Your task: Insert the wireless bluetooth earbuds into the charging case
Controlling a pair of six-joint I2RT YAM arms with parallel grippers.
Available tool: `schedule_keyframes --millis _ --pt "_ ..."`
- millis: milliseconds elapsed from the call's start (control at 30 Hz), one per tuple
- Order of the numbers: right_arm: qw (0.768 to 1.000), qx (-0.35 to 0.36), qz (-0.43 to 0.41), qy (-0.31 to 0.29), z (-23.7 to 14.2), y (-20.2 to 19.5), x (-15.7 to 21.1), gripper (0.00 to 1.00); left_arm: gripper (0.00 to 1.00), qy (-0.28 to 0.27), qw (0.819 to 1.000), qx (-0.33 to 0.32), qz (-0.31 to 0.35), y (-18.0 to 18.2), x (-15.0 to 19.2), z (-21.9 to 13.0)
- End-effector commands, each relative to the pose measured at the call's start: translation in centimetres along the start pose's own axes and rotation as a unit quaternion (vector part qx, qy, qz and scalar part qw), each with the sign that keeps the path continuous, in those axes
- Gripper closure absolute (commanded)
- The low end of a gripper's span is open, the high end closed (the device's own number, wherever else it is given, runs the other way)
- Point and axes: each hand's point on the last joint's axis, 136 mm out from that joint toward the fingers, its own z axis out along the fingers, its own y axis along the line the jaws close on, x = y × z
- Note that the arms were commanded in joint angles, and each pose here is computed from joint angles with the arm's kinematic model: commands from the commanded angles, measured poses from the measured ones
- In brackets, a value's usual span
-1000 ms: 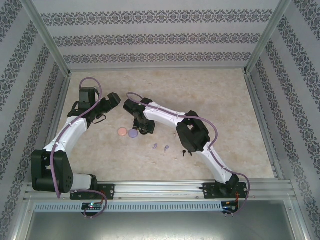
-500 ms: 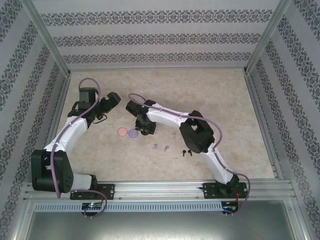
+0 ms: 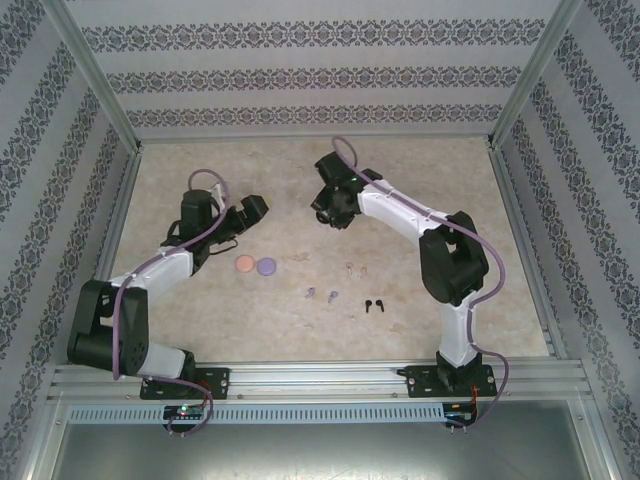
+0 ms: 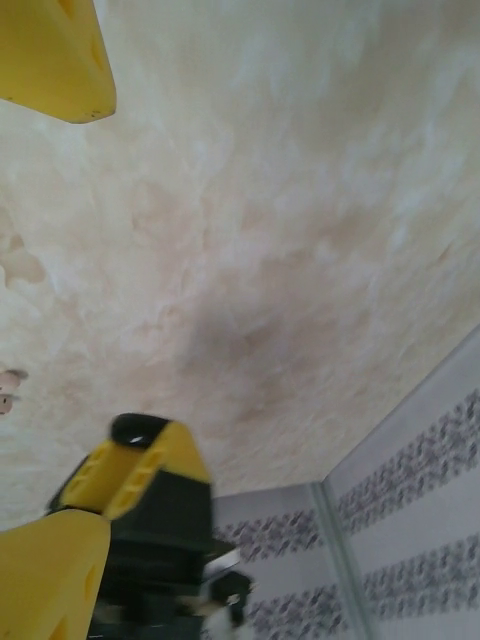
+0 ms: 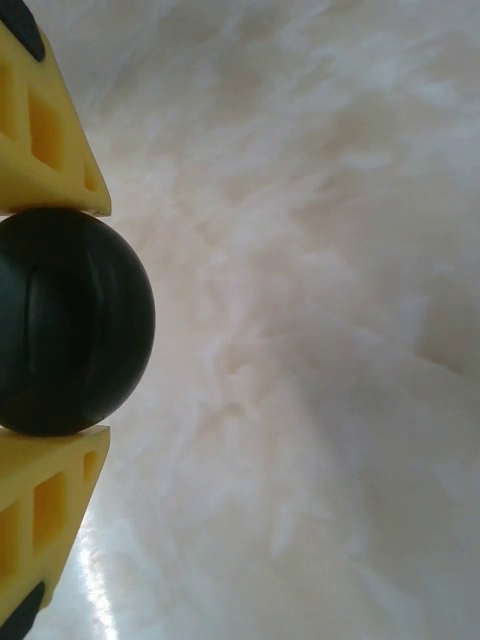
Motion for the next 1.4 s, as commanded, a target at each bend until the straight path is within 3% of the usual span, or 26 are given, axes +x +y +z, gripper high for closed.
schedule_keyframes --millis 0,200,367,533,1367 --pt "0.998 -0.042 0.054 0.017 -0.7 1.2 -0.4 0.56 0.01 -0.021 0.994 0.086 0.059 -4.4 0.2 1.4" --pt "0.99 -0.08 0.108 0.031 -0.8 1.7 -1.4 0.56 0.01 -0.015 0.99 0.104 0.091 -6.4 3.4 5.1" --pt "0.988 -0.093 0.114 0.038 -1.4 1.9 -1.3 0.56 0.11 -0.009 0.99 0.114 0.087 -6.7 5.0 7.8" --pt "0.987 -0.101 0.118 0.042 -1.7 1.8 -1.0 0.56 0.24 -0.015 0.987 0.131 0.087 -7.5 5.3 9.4" --pt "0.986 -0.109 0.118 0.049 -1.7 1.9 -0.3 0.56 0.54 -0.044 0.985 0.154 0.061 -7.7 5.1 13.3"
